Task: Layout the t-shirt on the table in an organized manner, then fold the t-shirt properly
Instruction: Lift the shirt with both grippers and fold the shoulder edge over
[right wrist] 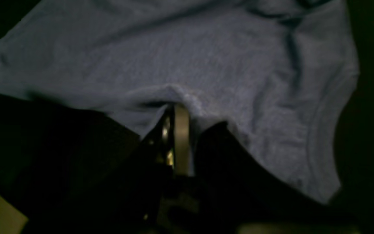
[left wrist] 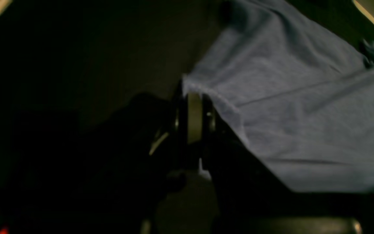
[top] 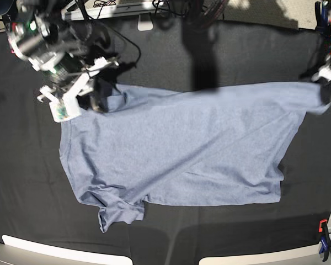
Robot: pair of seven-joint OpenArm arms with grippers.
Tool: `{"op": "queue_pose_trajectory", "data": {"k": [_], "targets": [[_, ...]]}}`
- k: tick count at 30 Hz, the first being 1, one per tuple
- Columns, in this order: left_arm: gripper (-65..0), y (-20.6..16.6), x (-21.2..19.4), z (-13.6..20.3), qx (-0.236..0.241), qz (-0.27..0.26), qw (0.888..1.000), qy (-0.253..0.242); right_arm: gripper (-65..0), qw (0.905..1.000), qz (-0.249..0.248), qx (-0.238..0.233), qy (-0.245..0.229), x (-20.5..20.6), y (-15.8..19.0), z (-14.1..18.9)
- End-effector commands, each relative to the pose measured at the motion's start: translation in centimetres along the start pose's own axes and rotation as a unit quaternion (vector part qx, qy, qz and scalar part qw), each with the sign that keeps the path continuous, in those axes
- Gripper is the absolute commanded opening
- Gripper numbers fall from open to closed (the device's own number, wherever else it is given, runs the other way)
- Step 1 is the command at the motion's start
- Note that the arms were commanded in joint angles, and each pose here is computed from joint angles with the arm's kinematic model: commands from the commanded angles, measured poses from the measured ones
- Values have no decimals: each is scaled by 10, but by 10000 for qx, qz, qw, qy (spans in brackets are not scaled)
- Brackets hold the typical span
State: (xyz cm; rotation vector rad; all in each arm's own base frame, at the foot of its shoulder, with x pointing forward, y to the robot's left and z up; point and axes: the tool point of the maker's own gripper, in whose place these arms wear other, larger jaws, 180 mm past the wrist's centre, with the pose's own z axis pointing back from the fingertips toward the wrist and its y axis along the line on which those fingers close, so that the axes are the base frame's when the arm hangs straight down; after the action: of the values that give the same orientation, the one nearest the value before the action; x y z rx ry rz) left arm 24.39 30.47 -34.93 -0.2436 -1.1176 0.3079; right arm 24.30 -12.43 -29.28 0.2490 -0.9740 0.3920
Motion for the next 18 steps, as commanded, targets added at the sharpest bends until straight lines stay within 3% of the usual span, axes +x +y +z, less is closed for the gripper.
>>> {"op": "queue_pose_trajectory", "data": {"k": [1, 12, 18], "targets": [[-650, 3, 19, -2, 124, -109, 9995, -284, -650, 9998, 74, 20, -190, 10, -3, -1], [-650, -11, 29, -29, 336, -386, 9973, -524, -650, 9999, 125, -98, 10, 7, -52, -29], [-650, -17, 33, -36, 278, -259, 9969, -688, -650, 9997, 178, -28, 142, 10, -69, -48]]}}
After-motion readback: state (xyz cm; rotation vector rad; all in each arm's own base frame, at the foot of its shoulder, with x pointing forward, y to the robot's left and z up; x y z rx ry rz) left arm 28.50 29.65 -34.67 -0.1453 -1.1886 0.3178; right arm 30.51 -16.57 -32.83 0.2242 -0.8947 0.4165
